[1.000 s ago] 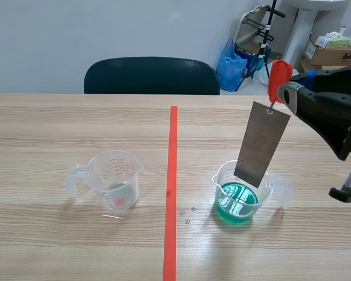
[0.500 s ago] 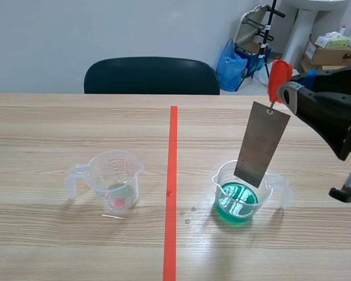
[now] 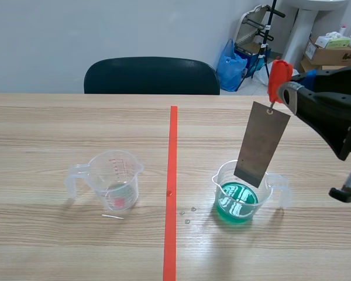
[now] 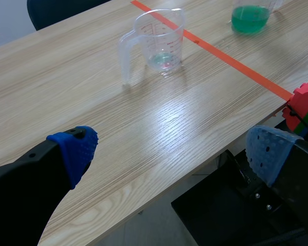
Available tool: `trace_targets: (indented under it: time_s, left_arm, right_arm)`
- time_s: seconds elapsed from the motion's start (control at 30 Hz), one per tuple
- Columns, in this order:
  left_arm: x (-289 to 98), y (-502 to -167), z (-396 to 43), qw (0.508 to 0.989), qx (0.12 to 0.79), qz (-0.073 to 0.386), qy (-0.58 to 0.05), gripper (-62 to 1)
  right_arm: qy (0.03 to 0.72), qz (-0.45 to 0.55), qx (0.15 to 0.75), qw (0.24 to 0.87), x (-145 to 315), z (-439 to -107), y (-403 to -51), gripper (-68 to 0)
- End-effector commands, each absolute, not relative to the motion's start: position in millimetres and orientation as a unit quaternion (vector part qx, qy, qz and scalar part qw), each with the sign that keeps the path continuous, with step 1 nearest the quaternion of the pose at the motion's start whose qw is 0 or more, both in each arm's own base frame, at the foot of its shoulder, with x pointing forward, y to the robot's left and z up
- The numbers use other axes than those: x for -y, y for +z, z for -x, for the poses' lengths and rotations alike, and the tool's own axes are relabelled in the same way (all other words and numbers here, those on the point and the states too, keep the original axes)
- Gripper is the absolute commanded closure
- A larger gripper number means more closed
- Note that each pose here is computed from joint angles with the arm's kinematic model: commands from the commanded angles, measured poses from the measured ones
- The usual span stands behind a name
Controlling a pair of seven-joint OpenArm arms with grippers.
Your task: Do the redox reaction experiment
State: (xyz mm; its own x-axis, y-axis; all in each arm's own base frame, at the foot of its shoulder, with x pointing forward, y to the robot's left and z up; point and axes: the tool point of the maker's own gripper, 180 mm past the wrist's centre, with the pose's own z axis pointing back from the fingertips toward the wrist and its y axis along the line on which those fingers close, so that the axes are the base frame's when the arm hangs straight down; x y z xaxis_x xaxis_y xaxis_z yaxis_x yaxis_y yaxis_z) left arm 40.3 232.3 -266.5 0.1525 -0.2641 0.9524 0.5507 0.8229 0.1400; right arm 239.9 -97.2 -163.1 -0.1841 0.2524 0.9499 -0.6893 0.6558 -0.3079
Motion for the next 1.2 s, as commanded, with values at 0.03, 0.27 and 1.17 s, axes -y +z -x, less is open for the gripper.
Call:
trace_targets:
  time_s: [0.03, 0.27, 1.17]
  left_arm:
    - [-231, -260, -43, 0.740, 0.605, 0.122, -0.266, -61.9]
    - [-231, -260, -43, 0.740, 0.605, 0.123, -0.267, -61.9]
    - [-231, -260, -43, 0.741, 0.605, 0.122, -0.267, -61.9]
  right_arm:
    - [0.379, -0.166, 0.683, 0.601, 95, -242, -152, -2.0]
    - [0.376, -0.165, 0.686, 0.601, 99, -243, -153, -2.0]
    - [0.353, -0.172, 0.690, 0.608, 103, -258, -176, -2.0]
